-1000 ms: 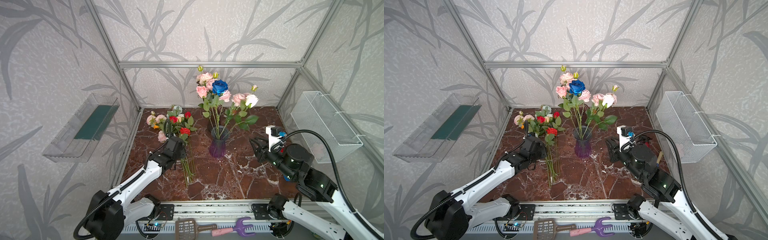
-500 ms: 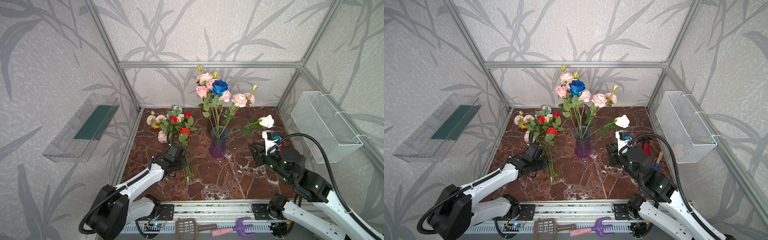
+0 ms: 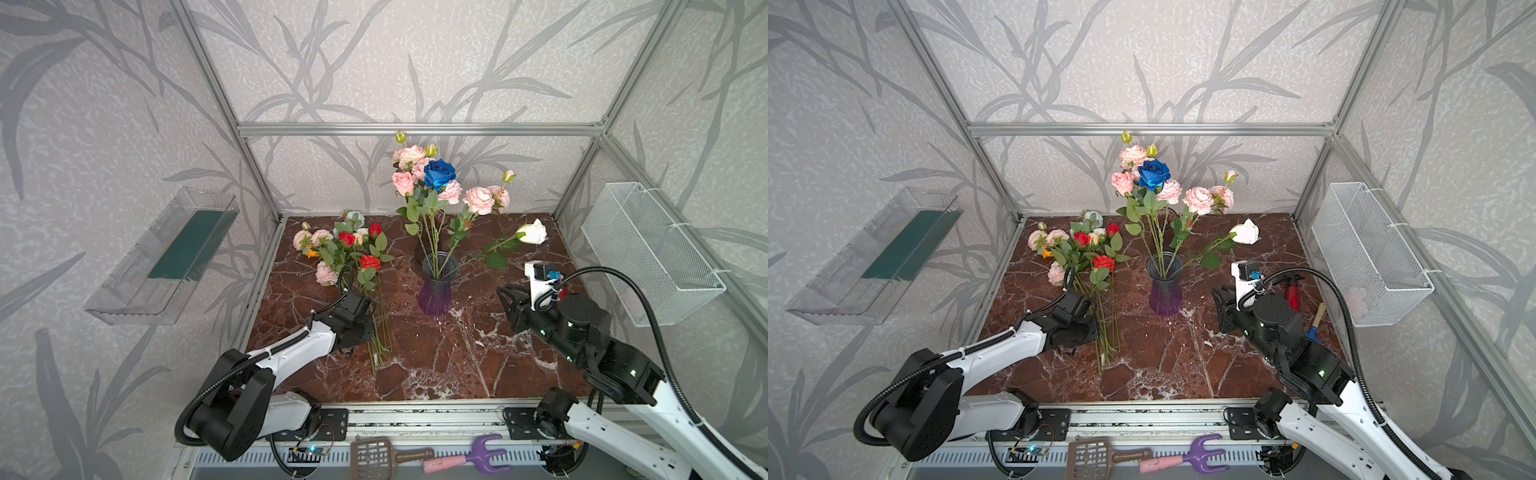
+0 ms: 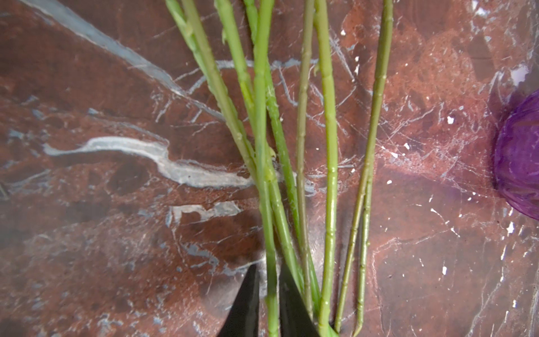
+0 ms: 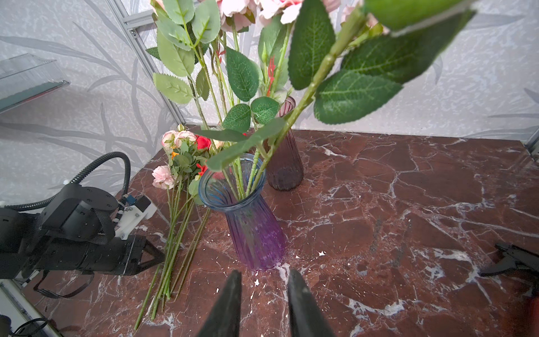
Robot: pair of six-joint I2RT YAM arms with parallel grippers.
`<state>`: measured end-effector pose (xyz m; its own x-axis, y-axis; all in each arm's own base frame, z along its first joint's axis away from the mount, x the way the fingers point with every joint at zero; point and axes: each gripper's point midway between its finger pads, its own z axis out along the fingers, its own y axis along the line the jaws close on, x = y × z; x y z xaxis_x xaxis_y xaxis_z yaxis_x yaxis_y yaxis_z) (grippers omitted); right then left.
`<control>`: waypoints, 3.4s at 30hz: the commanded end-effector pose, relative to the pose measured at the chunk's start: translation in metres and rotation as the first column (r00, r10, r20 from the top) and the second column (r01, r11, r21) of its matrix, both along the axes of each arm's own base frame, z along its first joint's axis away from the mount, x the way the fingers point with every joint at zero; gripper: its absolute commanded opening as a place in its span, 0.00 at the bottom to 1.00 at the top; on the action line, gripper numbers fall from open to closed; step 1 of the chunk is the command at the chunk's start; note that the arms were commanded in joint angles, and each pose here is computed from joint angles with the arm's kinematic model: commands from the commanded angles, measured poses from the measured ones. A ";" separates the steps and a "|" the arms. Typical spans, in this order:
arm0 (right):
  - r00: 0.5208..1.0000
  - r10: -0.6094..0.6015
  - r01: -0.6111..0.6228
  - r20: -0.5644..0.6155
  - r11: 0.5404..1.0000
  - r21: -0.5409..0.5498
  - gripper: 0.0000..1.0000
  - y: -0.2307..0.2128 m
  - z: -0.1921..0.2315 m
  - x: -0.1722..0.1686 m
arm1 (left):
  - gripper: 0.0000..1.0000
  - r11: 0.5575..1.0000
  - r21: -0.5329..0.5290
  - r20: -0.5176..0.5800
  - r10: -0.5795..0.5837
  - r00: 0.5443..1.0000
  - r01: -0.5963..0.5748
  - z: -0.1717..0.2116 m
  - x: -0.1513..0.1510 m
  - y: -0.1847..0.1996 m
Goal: Arrange the flowers into the vase
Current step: 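Close the left gripper on a red rose stem and lift it upright, then grasp the red rose stem with the right gripper above the left gripper, then lift the red rose over the vase with the right gripper while the left gripper withdraws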
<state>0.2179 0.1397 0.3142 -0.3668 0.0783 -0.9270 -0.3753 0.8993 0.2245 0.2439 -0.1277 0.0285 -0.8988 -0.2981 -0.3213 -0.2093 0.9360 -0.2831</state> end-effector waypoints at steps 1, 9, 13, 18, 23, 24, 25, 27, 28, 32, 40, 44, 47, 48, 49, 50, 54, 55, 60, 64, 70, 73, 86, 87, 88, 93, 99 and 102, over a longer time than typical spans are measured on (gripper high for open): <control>1.000 -0.016 0.016 0.012 1.000 0.013 0.29 -0.001 0.004 0.003 | 0.20 1.000 0.005 -0.019 0.004 1.000 -0.004 -0.010 -0.003 0.002; 1.000 -0.016 0.015 0.014 1.000 0.014 0.29 -0.002 0.007 0.002 | 0.12 0.999 0.051 -0.047 -0.003 0.999 0.005 -0.021 -0.002 0.006; 1.000 -0.019 0.019 0.021 1.000 0.019 0.29 -0.004 0.010 0.000 | 0.01 0.999 0.045 -0.010 0.002 1.000 -0.001 -0.003 0.001 0.007; 0.999 -0.020 0.019 0.033 0.999 0.033 0.29 -0.005 0.016 -0.001 | 0.00 0.999 0.042 0.105 0.020 0.994 -0.024 0.047 0.011 0.012; 0.999 -0.014 0.011 0.046 0.999 0.051 0.29 -0.004 0.023 -0.002 | 0.00 0.999 0.021 0.245 0.024 0.969 -0.030 0.100 0.018 0.017; 0.999 -0.013 0.011 0.048 0.998 0.055 0.29 -0.004 0.025 -0.002 | 0.00 0.999 0.023 0.263 0.024 0.965 -0.031 0.109 0.018 0.019; 0.999 -0.011 0.008 0.052 0.998 0.060 0.29 -0.004 0.027 -0.002 | 0.00 0.999 0.023 0.277 0.018 0.961 -0.026 0.118 0.019 0.020; 0.998 0.002 -0.006 0.059 0.998 0.065 0.29 -0.002 0.032 -0.003 | 0.00 1.000 0.009 0.317 0.007 0.948 -0.010 0.137 0.022 0.017; 0.998 0.016 -0.020 0.067 0.997 0.072 0.29 0.000 0.037 -0.005 | 0.00 1.000 -0.005 0.348 -0.007 0.937 0.009 0.148 0.024 0.014; 0.991 0.101 -0.109 0.087 0.989 0.103 0.35 0.014 0.057 -0.012 | 0.00 0.985 -0.091 0.544 -0.075 0.836 0.147 0.203 0.030 -0.007; 0.962 0.261 -0.272 0.079 0.937 0.217 0.40 0.057 0.088 -0.015 | 0.00 0.896 -0.197 0.797 -0.090 0.597 0.398 0.296 0.017 -0.045; 0.935 0.331 -0.350 0.126 0.914 0.204 0.40 0.091 0.104 -0.020 | 0.00 0.855 -0.146 0.849 -0.149 0.507 0.497 0.322 0.000 -0.070; 0.904 0.389 -0.418 0.174 0.890 0.182 0.44 0.118 0.121 -0.028 | 0.00 0.817 -0.085 0.868 -0.220 0.446 0.570 0.330 -0.016 -0.094; 0.892 0.414 -0.445 0.181 0.876 0.187 0.45 0.127 0.126 -0.029 | 0.00 0.801 -0.078 0.870 -0.236 0.432 0.594 0.332 -0.021 -0.102; 0.882 0.435 -0.465 0.180 0.863 0.195 0.47 0.136 0.130 -0.029 | 0.00 0.788 -0.075 0.873 -0.244 0.423 0.611 0.333 -0.025 -0.108; 0.876 0.447 -0.478 0.181 0.854 0.204 0.48 0.143 0.132 -0.028 | 0.00 0.776 -0.074 0.877 -0.249 0.412 0.626 0.334 -0.028 -0.113; 0.859 0.473 -0.509 0.197 0.832 0.221 0.53 0.166 0.140 -0.019 | 0.00 0.736 -0.085 0.890 -0.247 0.383 0.672 0.338 -0.037 -0.128; 0.854 0.481 -0.517 0.201 0.829 0.212 0.54 0.172 0.140 -0.017 | 0.00 0.730 -0.088 0.887 -0.252 0.386 0.678 0.337 -0.038 -0.130; 0.836 0.516 -0.548 0.188 0.807 0.222 0.54 0.196 0.140 -0.007 | 0.00 0.723 -0.085 0.888 -0.258 0.382 0.686 0.336 -0.041 -0.131; 0.846 0.508 -0.533 0.162 0.806 0.257 0.50 0.205 0.135 0.002 | 0.00 0.729 -0.082 0.889 -0.255 0.381 0.680 0.336 -0.042 -0.127; 0.853 0.502 -0.522 0.145 0.804 0.284 0.42 0.212 0.130 0.010 | 0.00 0.735 -0.074 0.888 -0.259 0.380 0.673 0.333 -0.044 -0.123; 0.854 0.503 -0.518 0.133 0.804 0.292 0.34 0.215 0.127 0.015 | 0.00 0.734 -0.069 0.886 -0.266 0.380 0.675 0.331 -0.044 -0.124; 0.850 0.509 -0.526 0.140 0.797 0.297 0.07 0.219 0.130 0.020 | 0.11 0.753 -0.057 0.873 -0.280 0.399 0.655 0.321 -0.040 -0.121; 0.851 0.505 -0.524 0.145 0.799 0.294 0.06 0.218 0.132 0.021 | 0.24 0.762 -0.058 0.872 -0.276 0.405 0.645 0.320 -0.039 -0.119; 0.853 0.501 -0.522 0.148 0.803 0.288 0.06 0.217 0.132 0.021 | 0.37 0.775 -0.060 0.872 -0.265 0.410 0.629 0.320 -0.037 -0.116; 0.877 0.438 -0.475 0.197 0.850 0.226 0.06 0.199 0.142 0.025 | 0.61 0.861 -0.059 0.881 -0.193 0.432 0.505 0.316 -0.028 -0.086; 0.898 0.333 -0.371 0.287 0.924 0.091 0.06 0.169 0.156 0.034 | 0.64 0.914 -0.062 0.889 -0.132 0.439 0.401 0.309 -0.027 -0.057; 0.899 0.260 -0.285 0.353 0.958 0.019 0.06 0.153 0.165 0.042 | 0.64 0.924 -0.062 0.887 -0.122 0.445 0.377 0.305 -0.027 -0.050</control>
<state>0.2536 0.3208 0.4435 -0.2036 0.0973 -0.9742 -0.7291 0.6491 0.2172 0.2114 -0.1903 0.3399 -0.2657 -0.2717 -0.9250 0.5473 0.7473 -0.3767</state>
